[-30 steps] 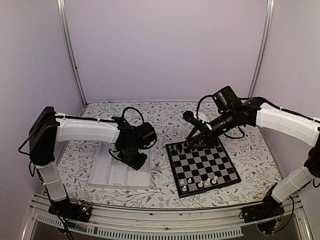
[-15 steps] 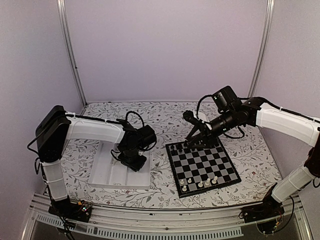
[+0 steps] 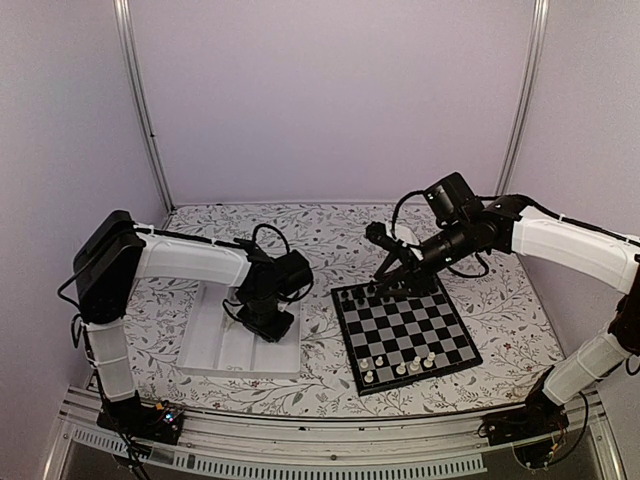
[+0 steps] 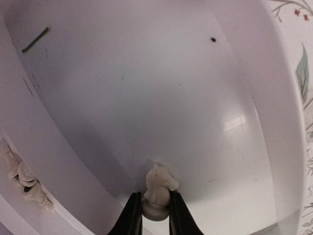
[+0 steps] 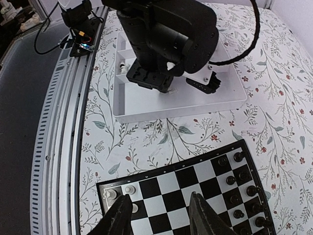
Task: Set up the chess pieces on the board
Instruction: Pick up the chess piece from the storage box, then place the chess piece on the chessboard.
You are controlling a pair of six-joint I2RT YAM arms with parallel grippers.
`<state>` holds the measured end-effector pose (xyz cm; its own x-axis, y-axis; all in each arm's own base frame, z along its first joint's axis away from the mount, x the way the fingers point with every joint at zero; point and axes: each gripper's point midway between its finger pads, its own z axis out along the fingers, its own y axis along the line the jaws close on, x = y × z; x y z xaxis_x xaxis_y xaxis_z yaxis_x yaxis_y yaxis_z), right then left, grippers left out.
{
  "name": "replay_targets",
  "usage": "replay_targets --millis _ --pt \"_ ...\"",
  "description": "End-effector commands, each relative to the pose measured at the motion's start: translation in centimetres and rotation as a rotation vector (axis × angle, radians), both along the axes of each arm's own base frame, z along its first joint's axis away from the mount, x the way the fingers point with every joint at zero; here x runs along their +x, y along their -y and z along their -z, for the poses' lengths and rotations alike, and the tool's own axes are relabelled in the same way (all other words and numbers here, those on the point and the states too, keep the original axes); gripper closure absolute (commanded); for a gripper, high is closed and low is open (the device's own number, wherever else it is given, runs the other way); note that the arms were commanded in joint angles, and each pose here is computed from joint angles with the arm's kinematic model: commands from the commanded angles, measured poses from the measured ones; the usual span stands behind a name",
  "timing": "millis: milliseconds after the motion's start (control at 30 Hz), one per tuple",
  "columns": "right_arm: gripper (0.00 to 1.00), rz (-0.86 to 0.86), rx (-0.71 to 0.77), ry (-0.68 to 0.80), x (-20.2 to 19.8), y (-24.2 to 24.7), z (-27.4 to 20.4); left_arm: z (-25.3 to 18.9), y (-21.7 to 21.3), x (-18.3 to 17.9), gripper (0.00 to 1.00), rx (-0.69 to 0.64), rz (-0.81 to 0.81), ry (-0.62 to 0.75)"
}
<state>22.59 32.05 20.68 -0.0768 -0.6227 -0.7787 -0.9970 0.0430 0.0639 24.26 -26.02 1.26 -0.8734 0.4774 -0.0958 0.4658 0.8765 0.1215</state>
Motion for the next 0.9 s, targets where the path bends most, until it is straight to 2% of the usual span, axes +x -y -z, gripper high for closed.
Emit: replay_targets --millis 0,100,133,200,267,433,533,733,867 --pt "0.57 0.156 0.014 0.117 3.4 0.6 -3.6 -1.9 -0.6 0.1 0.90 -0.025 -0.011 0.033" --pt "0.45 0.311 0.050 0.126 6.5 2.0 -5.8 -5.8 1.6 0.6 0.95 -0.156 0.053 0.140" --pt "0.40 0.344 0.067 0.104 7.1 2.4 -6.4 -6.9 2.6 0.6 0.95 -0.202 0.080 0.175" --pt "0.36 0.360 0.097 0.037 7.4 2.8 -6.9 -9.2 4.2 0.6 0.95 -0.271 0.125 0.264" --pt "0.36 0.338 0.111 -0.042 6.9 2.4 -7.0 -11.4 6.0 0.4 0.94 -0.330 0.181 0.359" --pt "0.36 0.189 0.157 -0.370 3.6 0.2 -5.3 -15.6 11.1 -1.4 0.94 -0.513 0.311 0.539" --pt "0.36 0.131 0.151 -0.488 2.4 -0.7 -4.3 -16.9 12.8 -1.5 0.94 -0.553 0.338 0.609" --pt "0.39 0.075 0.102 -0.574 0.7 -2.5 -2.1 -17.7 15.6 -2.3 0.94 -0.577 0.405 0.660" --pt "0.45 0.041 0.081 -0.599 -0.5 -3.6 -1.2 -17.7 16.7 -2.5 0.94 -0.582 0.423 0.659"
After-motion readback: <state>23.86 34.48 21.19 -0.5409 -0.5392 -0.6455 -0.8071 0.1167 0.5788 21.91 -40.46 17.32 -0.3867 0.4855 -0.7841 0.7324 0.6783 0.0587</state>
